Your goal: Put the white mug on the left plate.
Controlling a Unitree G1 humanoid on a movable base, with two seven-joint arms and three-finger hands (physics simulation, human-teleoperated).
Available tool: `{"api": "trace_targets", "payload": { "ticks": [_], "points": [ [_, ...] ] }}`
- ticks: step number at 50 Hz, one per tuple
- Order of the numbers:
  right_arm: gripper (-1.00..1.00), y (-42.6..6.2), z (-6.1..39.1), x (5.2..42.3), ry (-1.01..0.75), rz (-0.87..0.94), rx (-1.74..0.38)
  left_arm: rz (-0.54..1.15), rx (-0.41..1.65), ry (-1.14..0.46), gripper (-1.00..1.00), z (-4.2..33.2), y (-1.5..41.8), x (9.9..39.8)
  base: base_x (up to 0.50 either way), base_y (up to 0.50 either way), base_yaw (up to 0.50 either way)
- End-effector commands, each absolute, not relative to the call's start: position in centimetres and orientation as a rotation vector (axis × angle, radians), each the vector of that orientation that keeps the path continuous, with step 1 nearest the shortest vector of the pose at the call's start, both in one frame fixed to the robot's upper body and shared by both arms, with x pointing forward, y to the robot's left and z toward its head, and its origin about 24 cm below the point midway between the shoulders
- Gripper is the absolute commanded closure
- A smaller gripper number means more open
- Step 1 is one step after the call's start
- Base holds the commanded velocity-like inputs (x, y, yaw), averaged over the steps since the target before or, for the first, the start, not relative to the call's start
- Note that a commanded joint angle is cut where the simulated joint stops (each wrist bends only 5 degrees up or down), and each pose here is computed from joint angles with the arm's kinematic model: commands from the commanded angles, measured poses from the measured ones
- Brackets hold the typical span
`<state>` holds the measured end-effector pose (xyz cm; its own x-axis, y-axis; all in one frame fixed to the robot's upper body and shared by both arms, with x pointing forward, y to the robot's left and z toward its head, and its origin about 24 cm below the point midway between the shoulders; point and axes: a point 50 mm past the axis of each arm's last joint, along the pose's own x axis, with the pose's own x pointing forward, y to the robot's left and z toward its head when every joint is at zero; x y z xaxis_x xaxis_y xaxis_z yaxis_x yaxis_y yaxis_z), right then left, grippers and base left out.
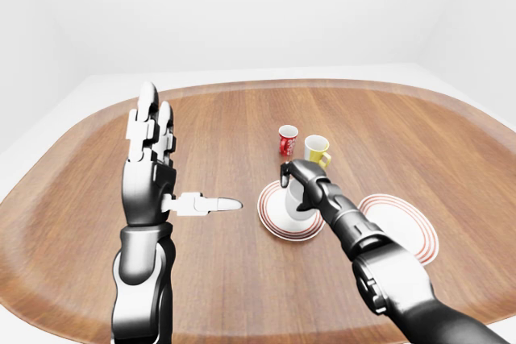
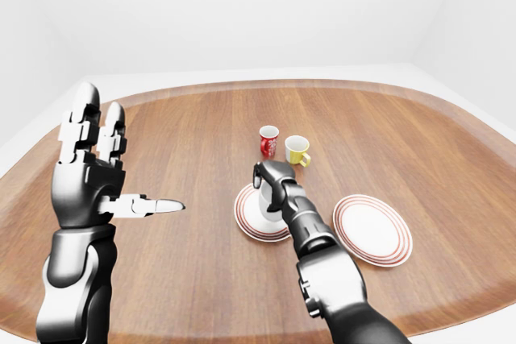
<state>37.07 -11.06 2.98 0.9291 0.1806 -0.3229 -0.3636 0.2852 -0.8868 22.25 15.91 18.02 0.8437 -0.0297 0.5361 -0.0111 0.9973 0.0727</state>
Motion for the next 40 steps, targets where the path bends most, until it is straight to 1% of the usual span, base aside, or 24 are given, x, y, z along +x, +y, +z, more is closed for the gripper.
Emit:
{"api": "trace_targets", "payload": {
  "ticks": [1,2,3,4,5,15,19,40],
  "points": [
    [1.0,-11.0,3.1,37.1,0.171,0.357,-1.202,-0.009,0.074,-0.572,-1.0,18.1,15.9,22.2,0.0,0.0,0.0],
    [0.96,-11.0,3.1,37.1,0.172,0.359,-1.201,-0.01,0.074,-0.572,-1.0,18.1,15.9,22.2,0.0,0.0,0.0],
    [0.53,-11.0,3.1,37.1,0.173,0.36,-1.201,-0.01,0.074,-0.573,-1.0,18.1,15.9,22.2,0.0,0.0,0.0],
    [-0.18,-11.0,3.0,37.1,0.175,0.362,-1.205,-0.01,0.074,-0.575,-1.0,18.2,15.9,22.2,0.0,0.0,0.0],
    [-1.0,-11.1,3.0,37.1,0.176,0.362,-1.207,-0.009,0.074,-0.576,-1.0,18.2,15.9,22.2,0.0,0.0,0.0],
    [-1.0,-11.2,2.8,37.0,0.185,0.362,-1.205,-0.008,0.074,-0.569,-1.0,18.1,16.0,22.3,0.0,0.0,0.0],
    [-1.0,-11.5,1.9,36.5,0.212,0.368,-1.21,-0.008,0.074,-0.568,-1.0,18.1,16.0,22.3,0.0,0.0,0.0],
    [-1.0,-11.6,1.8,36.4,0.22,0.387,-1.221,-0.009,0.075,-0.568,-1.0,18.1,15.9,22.3,0.0,0.0,0.0]
  ]
}}
